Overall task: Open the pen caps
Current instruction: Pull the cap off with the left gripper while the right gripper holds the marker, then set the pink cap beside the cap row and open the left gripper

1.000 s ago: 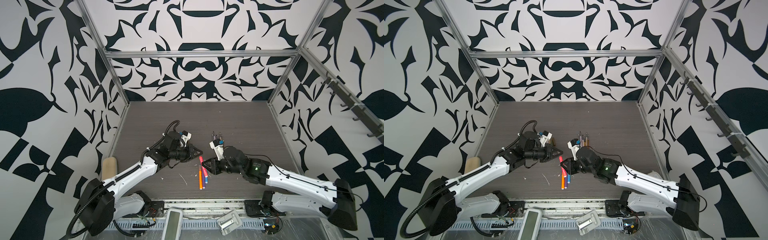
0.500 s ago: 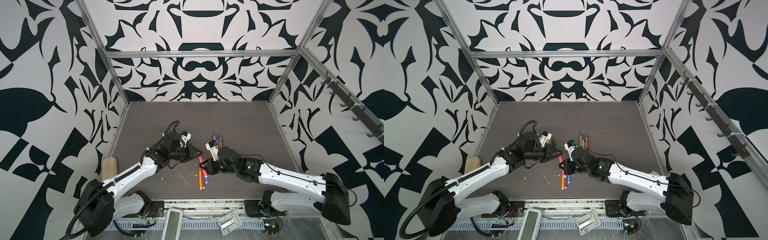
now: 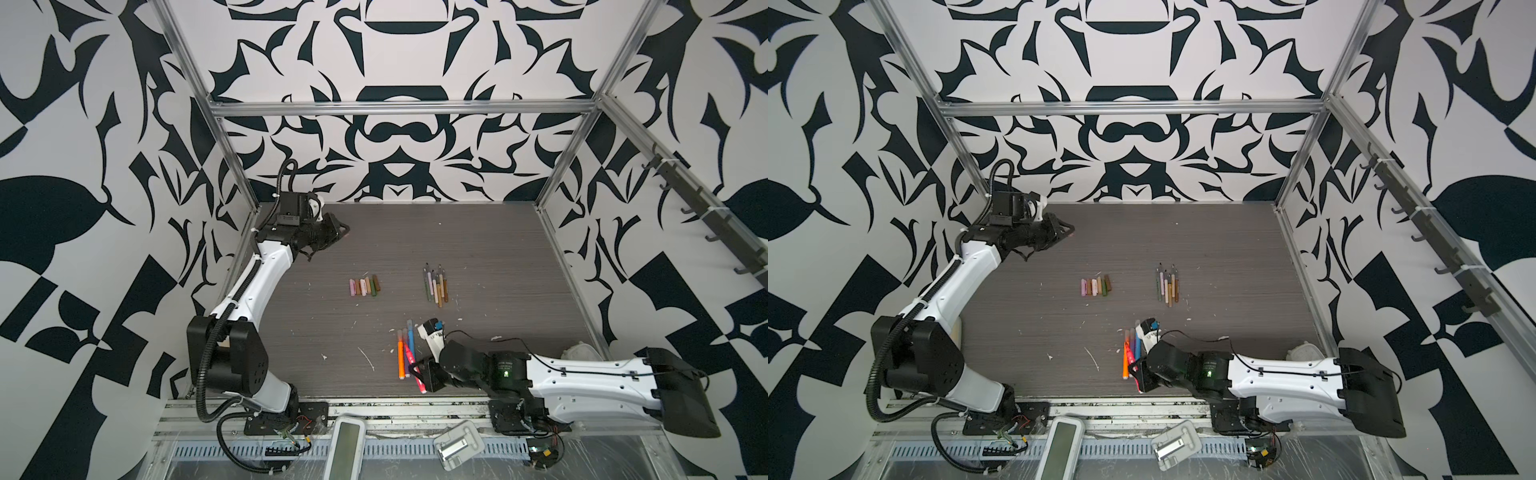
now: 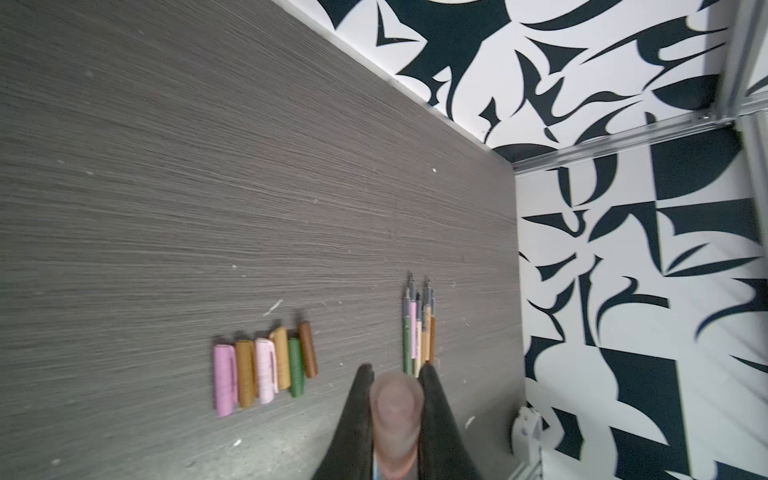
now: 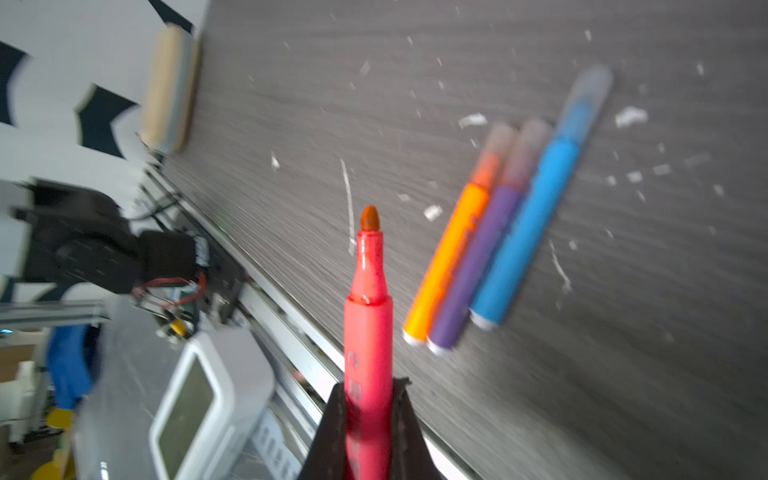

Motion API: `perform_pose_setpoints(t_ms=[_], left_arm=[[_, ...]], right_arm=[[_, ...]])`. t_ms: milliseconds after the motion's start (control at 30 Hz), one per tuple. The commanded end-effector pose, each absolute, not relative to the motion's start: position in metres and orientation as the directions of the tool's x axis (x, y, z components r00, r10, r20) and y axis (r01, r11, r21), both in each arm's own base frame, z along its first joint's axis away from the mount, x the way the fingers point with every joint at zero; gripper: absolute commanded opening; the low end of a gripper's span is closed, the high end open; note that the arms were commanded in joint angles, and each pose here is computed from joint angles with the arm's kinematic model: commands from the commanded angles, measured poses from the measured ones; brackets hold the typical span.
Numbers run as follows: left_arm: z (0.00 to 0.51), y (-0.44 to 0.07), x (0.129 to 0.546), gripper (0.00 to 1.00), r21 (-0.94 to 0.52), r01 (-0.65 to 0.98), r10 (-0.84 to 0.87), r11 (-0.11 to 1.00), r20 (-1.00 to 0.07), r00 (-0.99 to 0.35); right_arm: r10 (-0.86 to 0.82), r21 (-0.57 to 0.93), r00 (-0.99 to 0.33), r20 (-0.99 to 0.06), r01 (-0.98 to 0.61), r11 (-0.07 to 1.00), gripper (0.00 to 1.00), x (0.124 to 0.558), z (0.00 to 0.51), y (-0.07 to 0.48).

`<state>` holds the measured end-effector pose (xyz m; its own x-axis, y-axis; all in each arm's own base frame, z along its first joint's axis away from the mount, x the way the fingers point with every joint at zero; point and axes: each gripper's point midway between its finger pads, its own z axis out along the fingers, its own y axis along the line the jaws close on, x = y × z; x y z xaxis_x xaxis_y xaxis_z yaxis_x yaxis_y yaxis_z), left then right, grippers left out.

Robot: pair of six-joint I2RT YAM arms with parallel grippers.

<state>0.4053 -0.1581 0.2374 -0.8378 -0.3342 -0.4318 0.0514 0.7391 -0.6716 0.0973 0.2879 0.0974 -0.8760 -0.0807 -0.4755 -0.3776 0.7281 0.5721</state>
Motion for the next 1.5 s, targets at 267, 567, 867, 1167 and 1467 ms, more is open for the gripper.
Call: perform_pose_setpoints(t_ms=[267,567,867,1167,1467], left_arm=[[0.128,-0.133,0.352,0.0,-0.46,-0.069,-0.22,0.885,-0.284,-0.933],[0.071,-0.121,0.36,0.0,-0.326,-0.157,-0.201,0.932,-0.107,-0.974],[0.046,-0.132,0.365,0.05,-0.377,-0.192,-0.233,0.906,-0.065,-0.97],[0.025,-0.138,0.355,0.05,-0.411,-0.209,-0.237,0.887,-0.019,-0.971],[0.025,-0.131,0.351,0.11,-0.404,-0.22,-0.272,0.888,-0.074,-0.96]], right_arm=[[0.145,0.419,-0.719,-0.679,-0.218,0.882,0.0,0.159,0.1,0.218],[0.305,0.547,-0.707,-0.638,-0.138,0.826,0.0,0.162,0.085,0.189],[0.411,0.634,-0.67,-0.619,-0.116,0.765,0.0,0.159,0.085,0.167],[0.44,0.658,-0.659,-0.61,-0.113,0.744,0.0,0.158,0.084,0.16],[0.429,0.649,-0.664,-0.612,-0.111,0.753,0.0,0.158,0.083,0.162]])
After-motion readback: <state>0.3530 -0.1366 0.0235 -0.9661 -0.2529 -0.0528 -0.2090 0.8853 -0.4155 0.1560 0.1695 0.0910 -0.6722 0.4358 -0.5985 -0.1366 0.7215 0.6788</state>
